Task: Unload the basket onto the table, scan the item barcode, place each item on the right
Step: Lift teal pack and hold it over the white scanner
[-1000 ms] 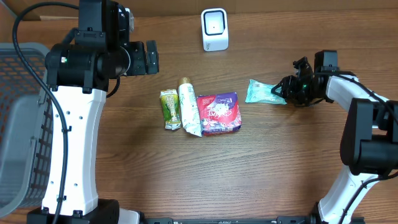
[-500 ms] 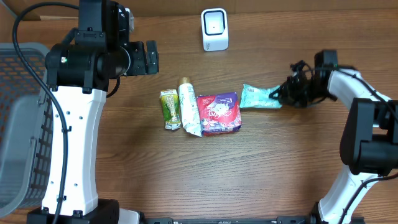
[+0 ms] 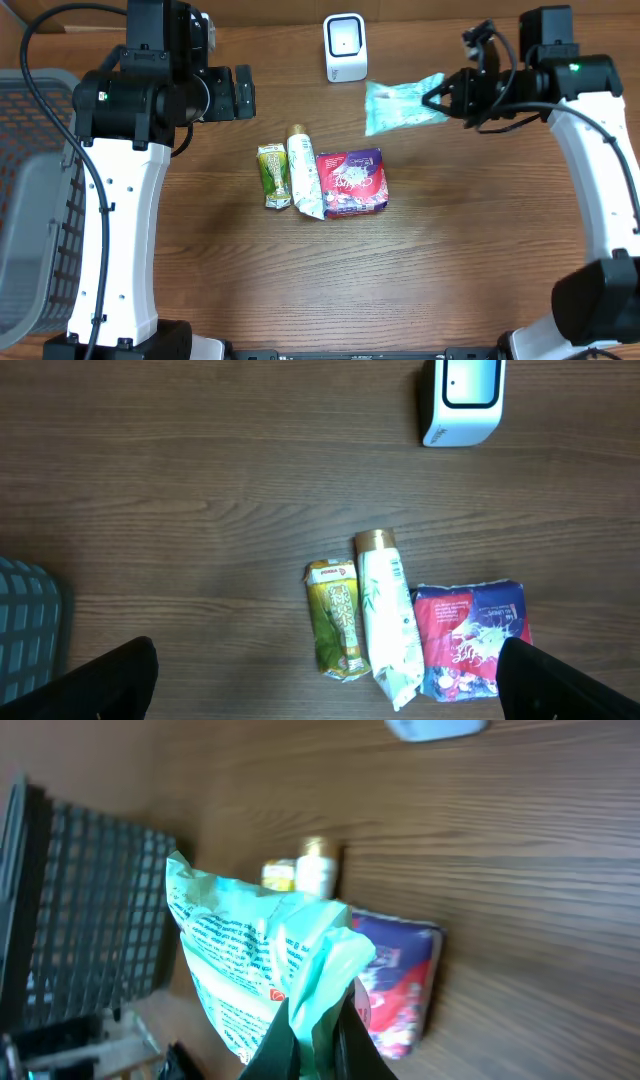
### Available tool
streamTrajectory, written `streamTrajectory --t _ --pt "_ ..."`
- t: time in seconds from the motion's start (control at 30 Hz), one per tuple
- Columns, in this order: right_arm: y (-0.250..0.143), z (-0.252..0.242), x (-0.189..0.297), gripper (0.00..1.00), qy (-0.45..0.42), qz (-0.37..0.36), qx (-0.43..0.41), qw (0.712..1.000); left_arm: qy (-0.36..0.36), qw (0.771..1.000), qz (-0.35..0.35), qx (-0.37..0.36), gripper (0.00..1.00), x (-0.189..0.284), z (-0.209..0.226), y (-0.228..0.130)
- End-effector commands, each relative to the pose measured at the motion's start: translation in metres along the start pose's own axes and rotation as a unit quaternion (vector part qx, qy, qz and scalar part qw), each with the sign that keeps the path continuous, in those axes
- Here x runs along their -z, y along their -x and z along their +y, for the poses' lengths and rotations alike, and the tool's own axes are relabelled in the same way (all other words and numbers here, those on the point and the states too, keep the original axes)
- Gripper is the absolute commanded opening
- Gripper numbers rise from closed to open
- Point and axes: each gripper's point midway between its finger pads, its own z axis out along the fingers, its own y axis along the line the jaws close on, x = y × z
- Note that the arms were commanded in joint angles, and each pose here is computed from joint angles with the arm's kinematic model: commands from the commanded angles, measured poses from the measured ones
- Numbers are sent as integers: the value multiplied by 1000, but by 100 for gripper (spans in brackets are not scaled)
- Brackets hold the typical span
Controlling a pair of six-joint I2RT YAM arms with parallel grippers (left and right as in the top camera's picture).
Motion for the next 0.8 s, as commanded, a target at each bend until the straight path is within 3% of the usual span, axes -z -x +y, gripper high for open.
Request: streamTrajectory --t 0.0,0.2,0.43,0.57,0.77 --pt "3 20 9 4 -13 -16 33 999 2 1000 -4 -5 100 2 0 2" --pt "9 37 32 4 -33 -35 28 998 2 1000 -4 -5 99 2 0 2" --pt "45 47 82 3 -221 -123 68 965 2 1000 -5 -5 100 2 0 2" --pt "73 51 91 4 -330 -193 100 919 2 1000 -5 -5 100 2 0 2" --pt "112 45 61 4 -446 -242 153 848 2 1000 -5 -5 100 2 0 2"
